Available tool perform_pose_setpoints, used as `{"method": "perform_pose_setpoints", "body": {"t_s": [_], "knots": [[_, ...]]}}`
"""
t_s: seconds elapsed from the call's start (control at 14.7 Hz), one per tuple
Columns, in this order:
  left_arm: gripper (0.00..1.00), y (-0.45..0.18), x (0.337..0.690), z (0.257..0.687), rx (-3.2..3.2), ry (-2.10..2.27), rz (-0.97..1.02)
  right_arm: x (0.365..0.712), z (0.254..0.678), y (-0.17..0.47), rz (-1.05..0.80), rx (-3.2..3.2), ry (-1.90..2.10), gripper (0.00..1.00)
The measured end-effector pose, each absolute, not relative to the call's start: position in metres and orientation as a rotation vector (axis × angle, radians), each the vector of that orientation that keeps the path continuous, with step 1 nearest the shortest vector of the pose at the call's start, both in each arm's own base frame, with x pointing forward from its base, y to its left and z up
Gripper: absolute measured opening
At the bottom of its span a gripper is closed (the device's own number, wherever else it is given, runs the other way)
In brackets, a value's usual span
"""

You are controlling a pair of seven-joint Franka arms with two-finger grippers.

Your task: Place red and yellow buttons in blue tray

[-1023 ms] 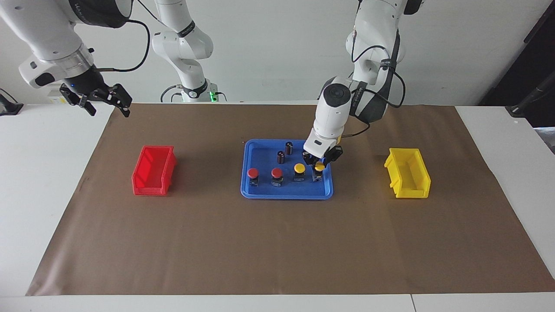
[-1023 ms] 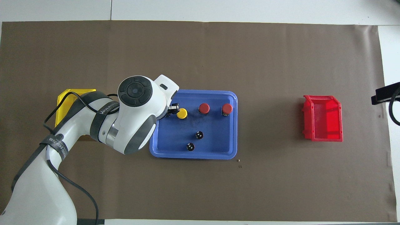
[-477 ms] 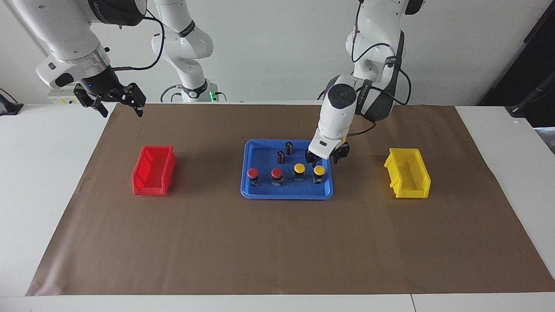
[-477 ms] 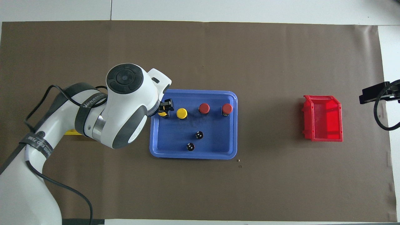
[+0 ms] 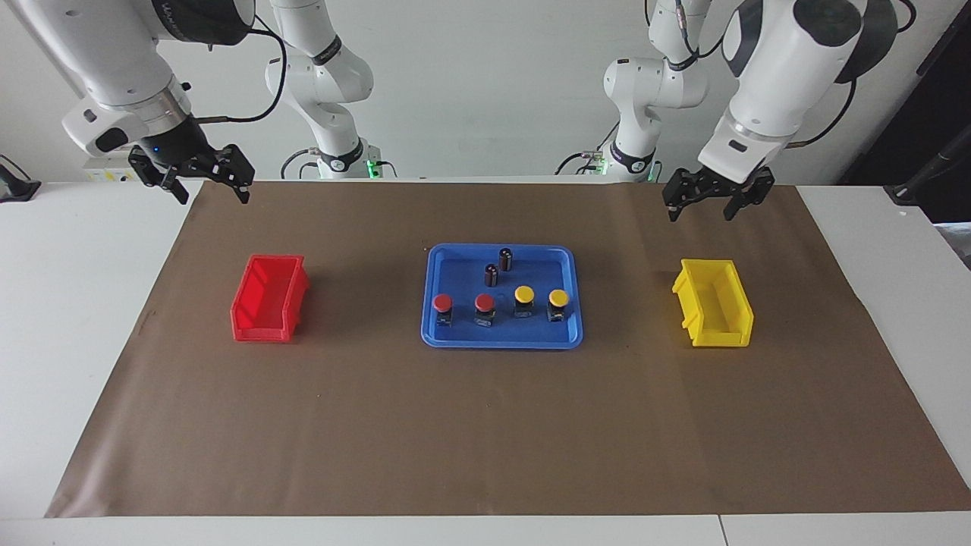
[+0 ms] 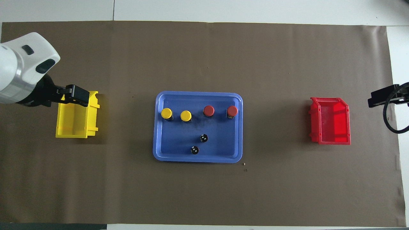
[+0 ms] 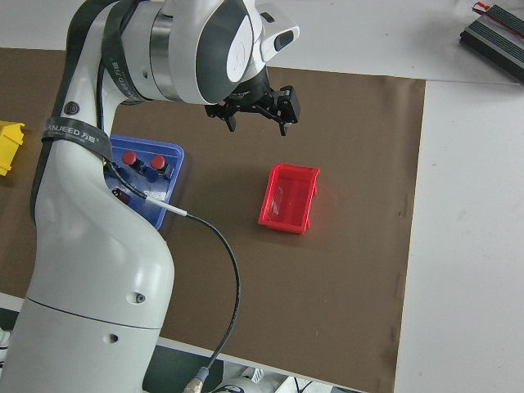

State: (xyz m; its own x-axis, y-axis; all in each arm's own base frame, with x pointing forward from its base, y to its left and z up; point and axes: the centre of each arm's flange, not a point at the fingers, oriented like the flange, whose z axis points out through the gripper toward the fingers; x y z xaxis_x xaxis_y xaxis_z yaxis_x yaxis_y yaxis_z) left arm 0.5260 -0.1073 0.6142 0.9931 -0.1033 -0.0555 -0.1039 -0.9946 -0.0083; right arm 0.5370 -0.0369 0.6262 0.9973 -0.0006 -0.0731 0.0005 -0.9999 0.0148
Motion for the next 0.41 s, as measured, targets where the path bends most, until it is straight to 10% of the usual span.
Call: {"method": "perform_pose_setpoints", "body": {"t_s": [0.41], "knots": [[1.0,-0.055,0.528,0.629,-3.125,0.286,0.067,0.535,0.625,-0.037,-0.136,3.125,0.0,1.0]]}}
